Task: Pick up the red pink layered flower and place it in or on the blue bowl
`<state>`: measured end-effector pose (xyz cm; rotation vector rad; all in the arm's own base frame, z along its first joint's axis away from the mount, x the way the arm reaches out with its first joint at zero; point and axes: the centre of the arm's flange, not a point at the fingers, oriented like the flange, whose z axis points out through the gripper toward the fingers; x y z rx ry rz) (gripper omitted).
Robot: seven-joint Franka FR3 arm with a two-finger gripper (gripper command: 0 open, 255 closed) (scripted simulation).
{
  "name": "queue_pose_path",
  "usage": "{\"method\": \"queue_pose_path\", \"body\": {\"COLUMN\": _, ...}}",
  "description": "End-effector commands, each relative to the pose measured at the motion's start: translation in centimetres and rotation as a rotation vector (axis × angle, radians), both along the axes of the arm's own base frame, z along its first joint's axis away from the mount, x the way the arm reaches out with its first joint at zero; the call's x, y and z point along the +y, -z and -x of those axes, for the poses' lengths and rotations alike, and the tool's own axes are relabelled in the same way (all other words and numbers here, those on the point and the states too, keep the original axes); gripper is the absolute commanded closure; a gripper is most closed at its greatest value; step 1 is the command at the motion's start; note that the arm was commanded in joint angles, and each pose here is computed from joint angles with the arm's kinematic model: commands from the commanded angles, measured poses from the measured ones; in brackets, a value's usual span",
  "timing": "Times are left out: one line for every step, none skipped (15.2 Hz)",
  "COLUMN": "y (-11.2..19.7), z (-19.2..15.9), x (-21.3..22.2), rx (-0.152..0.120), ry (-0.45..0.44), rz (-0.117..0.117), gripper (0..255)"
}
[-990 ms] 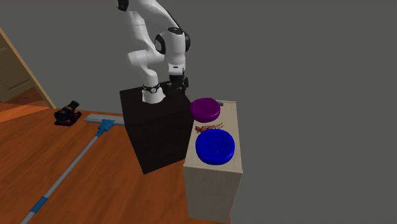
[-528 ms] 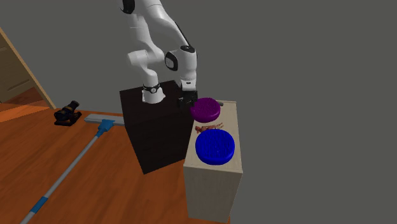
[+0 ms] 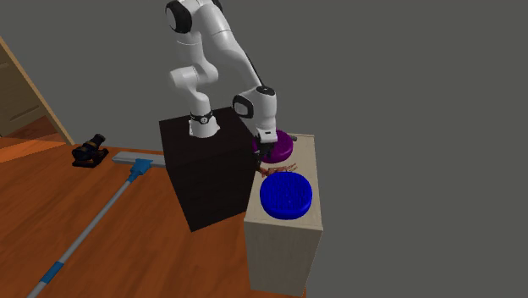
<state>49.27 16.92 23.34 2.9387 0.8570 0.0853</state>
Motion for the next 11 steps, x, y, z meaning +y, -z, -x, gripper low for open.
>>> {"method": "queue_pose_path", "body": {"y": 1.4, "z": -0.7, "x": 0.8, "rx": -0.005, "ry": -0.017, "rz": -0.001, "gripper": 0}}
{"method": "queue_pose_path", "body": {"y": 1.9, "z": -0.8, "x": 0.8, "rx": -0.005, "ry": -0.017, "rz": -0.001, "gripper": 0}}
{"method": "queue_pose_path", "body": {"y": 2.4, "z": -0.8, "x": 0.8, "rx": -0.005, "ry": -0.017, "rz": -0.001, "gripper": 0}}
{"method": "queue_pose_path", "body": {"y": 3.0, "z": -0.8, "x": 0.7, "rx": -0.005, "ry": -0.017, "rz": -0.001, "gripper": 0}}
{"method": "queue_pose_path", "body": {"y": 3.5, "z": -0.9, "x": 0.7, "rx": -0.005, "ry": -0.017, "rz": -0.001, "gripper": 0}}
{"method": "queue_pose_path", "body": {"y": 4.0, "z": -0.9, "x": 0.7, "rx": -0.005, "ry": -0.017, "rz": -0.001, "gripper": 0}}
{"method": "queue_pose_path", "body": {"y": 4.5, "z": -1.0, "x": 0.7, "rx": -0.005, "ry": -0.017, "rz": -0.001, "gripper": 0}}
{"method": "queue_pose_path", "body": {"y": 5.4, "z": -1.0, "x": 0.6, "rx": -0.005, "ry": -0.017, "rz": -0.001, "gripper": 0}}
{"method": "queue_pose_path", "body": {"y": 5.4, "z": -1.0, "x": 0.6, "rx": -0.005, "ry": -0.017, "rz": -0.001, "gripper": 0}}
{"method": "queue_pose_path", "body": {"y": 5.4, "z": -1.0, "x": 0.6, "rx": -0.005, "ry": -0.017, "rz": -0.001, "gripper": 0}}
{"method": "queue_pose_path", "body": {"y": 5.4, "z": -1.0, "x": 0.6, "rx": -0.005, "ry": -0.017, "rz": -0.001, "gripper": 0}}
